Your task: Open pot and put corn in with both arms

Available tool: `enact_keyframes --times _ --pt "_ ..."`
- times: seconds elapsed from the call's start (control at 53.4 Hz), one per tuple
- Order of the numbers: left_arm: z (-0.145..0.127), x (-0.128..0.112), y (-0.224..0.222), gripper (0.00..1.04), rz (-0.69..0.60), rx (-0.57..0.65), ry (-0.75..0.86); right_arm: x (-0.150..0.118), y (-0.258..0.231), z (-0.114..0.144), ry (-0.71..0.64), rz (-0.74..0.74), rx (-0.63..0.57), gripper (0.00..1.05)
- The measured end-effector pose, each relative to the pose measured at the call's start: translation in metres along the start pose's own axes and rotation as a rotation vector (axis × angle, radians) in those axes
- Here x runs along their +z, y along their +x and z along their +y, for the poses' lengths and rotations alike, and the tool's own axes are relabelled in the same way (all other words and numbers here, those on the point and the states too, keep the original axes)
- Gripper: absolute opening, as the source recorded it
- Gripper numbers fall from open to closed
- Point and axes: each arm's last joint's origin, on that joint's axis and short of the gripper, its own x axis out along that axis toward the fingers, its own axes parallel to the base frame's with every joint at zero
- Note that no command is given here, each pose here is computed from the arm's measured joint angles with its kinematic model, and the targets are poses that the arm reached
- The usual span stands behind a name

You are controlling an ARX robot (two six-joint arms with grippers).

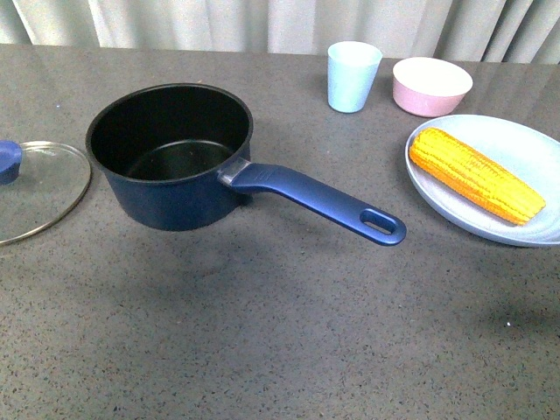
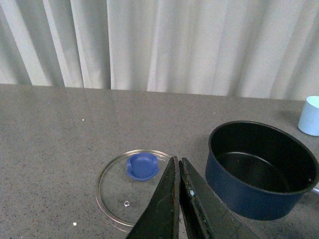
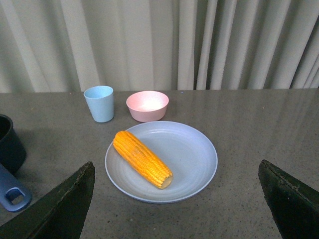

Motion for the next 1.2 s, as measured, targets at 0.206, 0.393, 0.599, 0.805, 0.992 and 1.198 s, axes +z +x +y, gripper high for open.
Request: enact_keyframes --times 0.206,0.393,0.599,0.805,0.992,1.198 --pt "0.000 0.004 -0.010 0.02 -0.012 0.000 0.000 0.000 0.000 0.000 0.000 0.000 0.000 0.96" --pt "0.000 0.005 -0.017 0.02 -0.017 0.000 0.000 0.000 0.000 0.000 0.000 0.000 0.000 0.96" --pt "0.000 0.005 -0.022 0.02 -0.019 0.000 0.000 0.000 0.000 0.000 0.000 0.000 0.000 0.96" --pt "0.000 0.005 -0.026 0.02 -0.019 0.000 0.000 0.000 0.000 0.000 0.000 0.000 0.000 0.96" --pt "0.000 0.005 -0.029 0.02 -0.019 0.000 0.000 0.000 0.000 0.000 0.000 0.000 0.000 0.96" --pt "0.000 0.000 -0.038 0.02 0.015 0.000 0.000 0.000 0.000 0.000 0.000 0.000 0.000 0.96"
